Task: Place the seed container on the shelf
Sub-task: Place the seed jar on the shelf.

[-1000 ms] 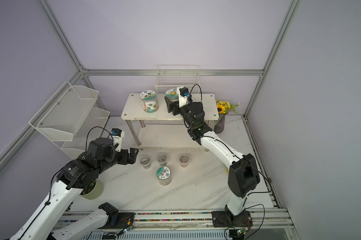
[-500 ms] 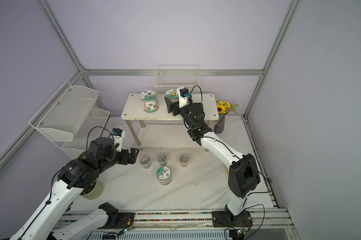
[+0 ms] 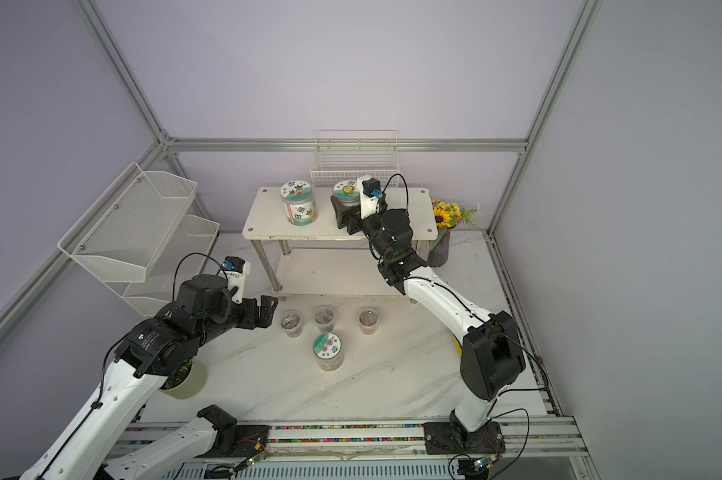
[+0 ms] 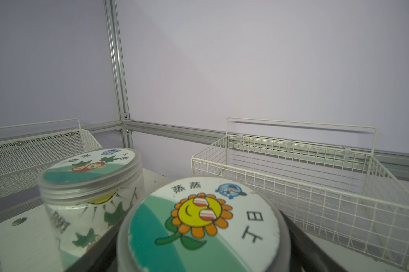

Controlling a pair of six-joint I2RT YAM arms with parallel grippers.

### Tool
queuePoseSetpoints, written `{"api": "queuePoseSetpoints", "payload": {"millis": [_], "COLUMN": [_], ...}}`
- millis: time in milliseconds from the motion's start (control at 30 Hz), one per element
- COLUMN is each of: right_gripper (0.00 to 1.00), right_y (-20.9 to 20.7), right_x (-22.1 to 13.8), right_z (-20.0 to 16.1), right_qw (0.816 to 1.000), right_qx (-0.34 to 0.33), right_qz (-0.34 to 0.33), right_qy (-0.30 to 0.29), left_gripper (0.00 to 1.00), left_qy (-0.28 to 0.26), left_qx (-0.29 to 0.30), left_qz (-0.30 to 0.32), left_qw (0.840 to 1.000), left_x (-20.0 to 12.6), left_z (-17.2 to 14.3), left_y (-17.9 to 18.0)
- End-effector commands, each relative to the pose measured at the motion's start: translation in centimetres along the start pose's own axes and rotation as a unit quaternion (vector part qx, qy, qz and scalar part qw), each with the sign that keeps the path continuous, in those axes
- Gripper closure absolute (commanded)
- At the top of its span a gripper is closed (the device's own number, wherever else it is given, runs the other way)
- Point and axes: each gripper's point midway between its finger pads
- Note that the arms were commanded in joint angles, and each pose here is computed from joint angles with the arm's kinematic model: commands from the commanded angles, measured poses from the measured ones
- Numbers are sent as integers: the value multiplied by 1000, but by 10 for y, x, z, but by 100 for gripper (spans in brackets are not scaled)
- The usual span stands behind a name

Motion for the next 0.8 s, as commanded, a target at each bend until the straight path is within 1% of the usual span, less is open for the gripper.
{"api": "queuePoseSetpoints", "payload": {"millis": [0, 233, 367, 533, 767], "right_gripper": [23, 16, 10, 4, 3], "right_y": [4, 3, 3, 3, 3], "right_x": [-9, -9, -8, -7, -8], "right_z": [19, 15, 14, 10, 14], "right_qw": [1000, 1000, 1000, 1000, 1000], "right_qx": [5, 7, 6, 6, 6], "right_qz": [11, 10, 9, 10, 10], "right_qy": [-18, -13, -12, -9, -13], "left_gripper": [0, 1, 0, 0, 0], "left_qy": [-21, -22, -21, -20, -21], "left_qx": [2, 3, 3, 3, 3], "left_qz": [-2, -1, 0, -1, 0], "left_qw": [1000, 1000, 1000, 1000, 1000], "left_x": [-4, -5, -5, -4, -4], "left_z": [11, 12, 11, 11, 11], "left_y": [0, 1, 2, 1, 2]}}
Point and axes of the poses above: each gripper's point midway between its finger pads, its own x axis out along the fingers, its own y axis along the line the jaws close on, z = x × y, and after that the axes turned 7 degrees about x, right-handed
